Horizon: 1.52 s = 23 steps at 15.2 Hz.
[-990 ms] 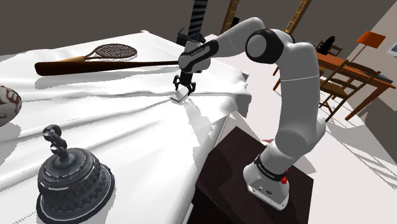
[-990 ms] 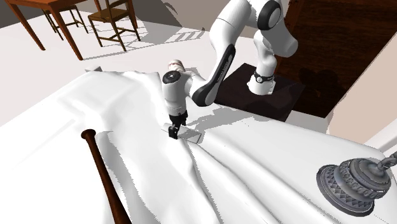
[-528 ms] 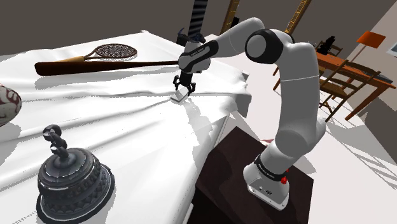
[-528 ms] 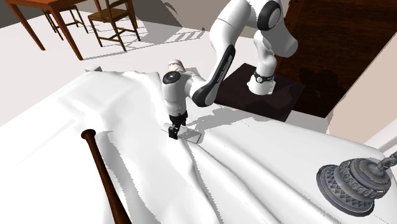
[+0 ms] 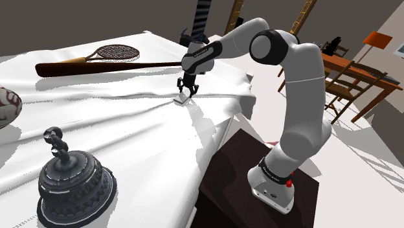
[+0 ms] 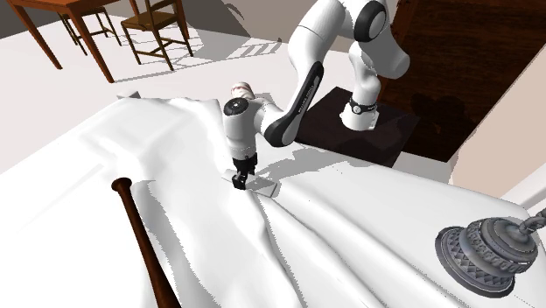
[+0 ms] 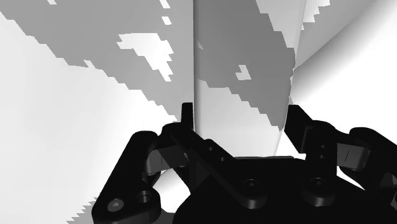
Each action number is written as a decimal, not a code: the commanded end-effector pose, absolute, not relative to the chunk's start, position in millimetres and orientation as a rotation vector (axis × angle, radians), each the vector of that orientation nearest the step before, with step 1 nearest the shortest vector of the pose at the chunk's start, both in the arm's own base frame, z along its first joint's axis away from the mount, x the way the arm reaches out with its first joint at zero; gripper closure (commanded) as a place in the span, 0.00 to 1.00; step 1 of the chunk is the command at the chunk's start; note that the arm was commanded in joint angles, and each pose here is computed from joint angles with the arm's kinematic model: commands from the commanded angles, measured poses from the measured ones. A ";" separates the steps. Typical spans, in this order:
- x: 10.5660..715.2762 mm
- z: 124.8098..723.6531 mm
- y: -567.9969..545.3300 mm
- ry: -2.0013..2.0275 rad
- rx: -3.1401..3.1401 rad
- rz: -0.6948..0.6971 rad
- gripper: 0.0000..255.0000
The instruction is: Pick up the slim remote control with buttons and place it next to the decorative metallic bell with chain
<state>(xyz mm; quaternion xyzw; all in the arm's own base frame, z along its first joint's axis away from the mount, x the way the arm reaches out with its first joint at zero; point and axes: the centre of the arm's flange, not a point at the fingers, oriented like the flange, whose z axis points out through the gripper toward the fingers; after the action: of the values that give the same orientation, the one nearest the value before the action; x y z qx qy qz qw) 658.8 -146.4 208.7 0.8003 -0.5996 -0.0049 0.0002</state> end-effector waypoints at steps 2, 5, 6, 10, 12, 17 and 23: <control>658.7 208.5 -146.4 -1.883 2.514 -0.016 1.00; 658.7 224.3 -146.4 -1.883 2.514 -0.016 1.00; 658.7 229.6 -146.4 -1.883 2.514 -0.016 1.00; 658.7 250.7 -146.4 -1.883 2.514 -0.016 1.00; 658.6 261.3 -146.4 -1.883 2.514 -0.016 1.00; 658.7 287.7 -146.4 -1.883 2.514 -0.016 1.00; 658.7 319.4 -146.4 -1.883 2.514 -0.016 1.00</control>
<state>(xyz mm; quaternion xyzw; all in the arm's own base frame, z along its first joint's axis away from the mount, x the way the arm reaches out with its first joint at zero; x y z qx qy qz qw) 658.5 -146.7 313.3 0.8003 -0.5995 -0.0050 0.0002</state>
